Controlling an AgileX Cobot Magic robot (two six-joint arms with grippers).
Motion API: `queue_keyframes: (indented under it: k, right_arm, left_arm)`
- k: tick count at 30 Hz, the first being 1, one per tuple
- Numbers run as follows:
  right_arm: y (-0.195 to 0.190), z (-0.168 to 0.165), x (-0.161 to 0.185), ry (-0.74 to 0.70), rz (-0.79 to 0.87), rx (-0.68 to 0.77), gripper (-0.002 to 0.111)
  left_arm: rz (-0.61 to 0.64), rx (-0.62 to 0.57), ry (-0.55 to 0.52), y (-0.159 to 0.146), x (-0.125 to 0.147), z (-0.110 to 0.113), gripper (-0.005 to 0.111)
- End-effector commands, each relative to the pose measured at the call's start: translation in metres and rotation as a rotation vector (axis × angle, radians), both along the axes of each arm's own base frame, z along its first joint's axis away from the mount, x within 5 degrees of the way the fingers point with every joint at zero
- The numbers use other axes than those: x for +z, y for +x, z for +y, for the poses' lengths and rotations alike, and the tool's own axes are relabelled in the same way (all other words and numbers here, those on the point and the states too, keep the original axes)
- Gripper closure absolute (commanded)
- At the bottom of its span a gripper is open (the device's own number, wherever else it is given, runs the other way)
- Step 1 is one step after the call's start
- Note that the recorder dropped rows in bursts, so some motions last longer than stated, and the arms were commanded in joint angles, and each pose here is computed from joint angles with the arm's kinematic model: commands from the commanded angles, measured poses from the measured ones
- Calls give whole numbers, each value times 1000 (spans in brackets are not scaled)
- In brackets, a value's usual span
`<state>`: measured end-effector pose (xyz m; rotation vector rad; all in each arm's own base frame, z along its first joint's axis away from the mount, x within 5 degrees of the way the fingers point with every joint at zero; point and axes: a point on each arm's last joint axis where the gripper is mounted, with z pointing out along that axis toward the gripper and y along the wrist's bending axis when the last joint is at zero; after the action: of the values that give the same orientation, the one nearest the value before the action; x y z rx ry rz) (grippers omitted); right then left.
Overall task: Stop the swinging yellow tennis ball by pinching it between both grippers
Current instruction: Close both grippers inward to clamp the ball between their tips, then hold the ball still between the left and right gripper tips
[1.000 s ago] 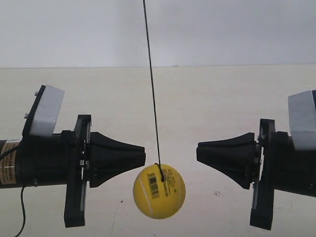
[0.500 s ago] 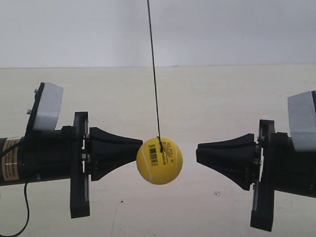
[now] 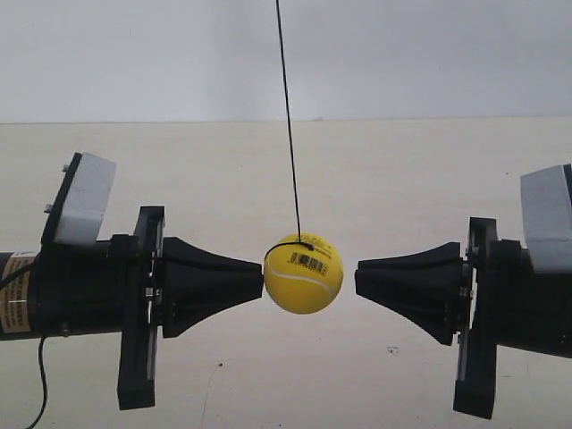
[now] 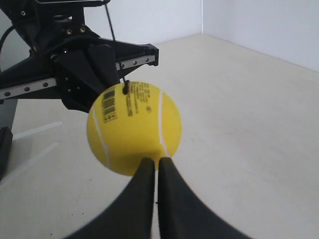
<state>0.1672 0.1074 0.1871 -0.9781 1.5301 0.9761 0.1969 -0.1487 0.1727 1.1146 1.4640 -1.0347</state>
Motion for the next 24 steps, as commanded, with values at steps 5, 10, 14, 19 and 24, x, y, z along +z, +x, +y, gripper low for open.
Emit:
queue_keyframes:
  k: [5,10,14,19,24]
  right_arm:
    - [-9,14,1,3,-25,90,108]
    - [-14,24,3,13,-64,123,108]
    - [-11,24,4,30,-64,87,108]
    - [-8,23,5,42,-75,56,108]
    - [-6,22,5,39,-69,30,108]
  left_arm:
    - [-1,-36,-9,-3,3,-2,102]
    - [-1,-36,-9,-3,3,-2,102]
    - [-1,-36,-9,-3,3,-2,102]
    - [-1,-36,-9,-3,3,-2,102]
    - [-1,-36,-9,-3,3,-2,102]
